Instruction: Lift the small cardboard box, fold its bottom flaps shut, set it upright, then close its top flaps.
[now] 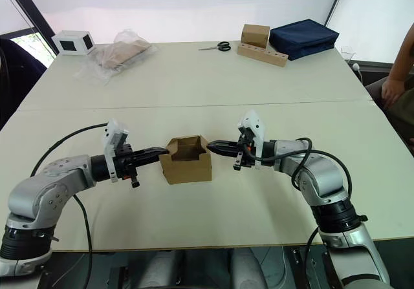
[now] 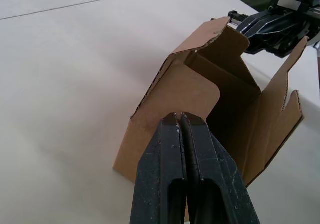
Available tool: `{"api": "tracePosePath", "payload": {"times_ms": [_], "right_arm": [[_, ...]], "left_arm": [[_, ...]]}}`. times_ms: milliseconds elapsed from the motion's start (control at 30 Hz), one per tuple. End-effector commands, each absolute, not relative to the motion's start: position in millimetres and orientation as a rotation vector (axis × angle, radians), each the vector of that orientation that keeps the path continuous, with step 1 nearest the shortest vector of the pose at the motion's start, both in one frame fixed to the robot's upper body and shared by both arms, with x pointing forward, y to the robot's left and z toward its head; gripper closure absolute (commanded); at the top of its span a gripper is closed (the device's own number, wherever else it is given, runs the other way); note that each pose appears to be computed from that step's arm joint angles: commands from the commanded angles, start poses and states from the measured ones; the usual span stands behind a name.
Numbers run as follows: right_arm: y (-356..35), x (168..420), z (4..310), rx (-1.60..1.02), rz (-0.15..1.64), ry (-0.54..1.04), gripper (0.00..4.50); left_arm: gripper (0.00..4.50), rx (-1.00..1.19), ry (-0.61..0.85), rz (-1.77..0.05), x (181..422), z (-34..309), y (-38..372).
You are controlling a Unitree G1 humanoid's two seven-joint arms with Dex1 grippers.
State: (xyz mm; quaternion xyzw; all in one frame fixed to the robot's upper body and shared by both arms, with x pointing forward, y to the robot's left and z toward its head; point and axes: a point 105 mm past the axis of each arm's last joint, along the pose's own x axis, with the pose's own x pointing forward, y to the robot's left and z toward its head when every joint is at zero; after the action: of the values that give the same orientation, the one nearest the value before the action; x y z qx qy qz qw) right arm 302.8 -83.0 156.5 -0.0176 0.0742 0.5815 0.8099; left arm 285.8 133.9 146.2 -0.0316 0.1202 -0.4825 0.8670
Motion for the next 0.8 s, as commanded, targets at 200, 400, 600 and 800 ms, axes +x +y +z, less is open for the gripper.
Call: {"api": "tracePosePath", "payload": {"times_ms": [200, 400, 600, 800], "right_arm": [[-71, 298, 158, -0.069, 1.289, 0.135, 4.50], [-70, 301, 148, -0.115, 1.276, 0.169, 4.50], [-68, 305, 146, -0.113, 1.269, 0.178, 4.50], [-67, 304, 145, -0.108, 1.274, 0.181, 4.50]], "left_arm": [[4.42, 0.005, 0.241, -1.021, 291, 145, 128], [4.42, 0.008, 0.240, -1.023, 291, 143, 127], [4.42, 0.014, 0.241, -1.020, 291, 141, 129], [4.42, 0.041, 0.251, -1.022, 289, 139, 129]]}}
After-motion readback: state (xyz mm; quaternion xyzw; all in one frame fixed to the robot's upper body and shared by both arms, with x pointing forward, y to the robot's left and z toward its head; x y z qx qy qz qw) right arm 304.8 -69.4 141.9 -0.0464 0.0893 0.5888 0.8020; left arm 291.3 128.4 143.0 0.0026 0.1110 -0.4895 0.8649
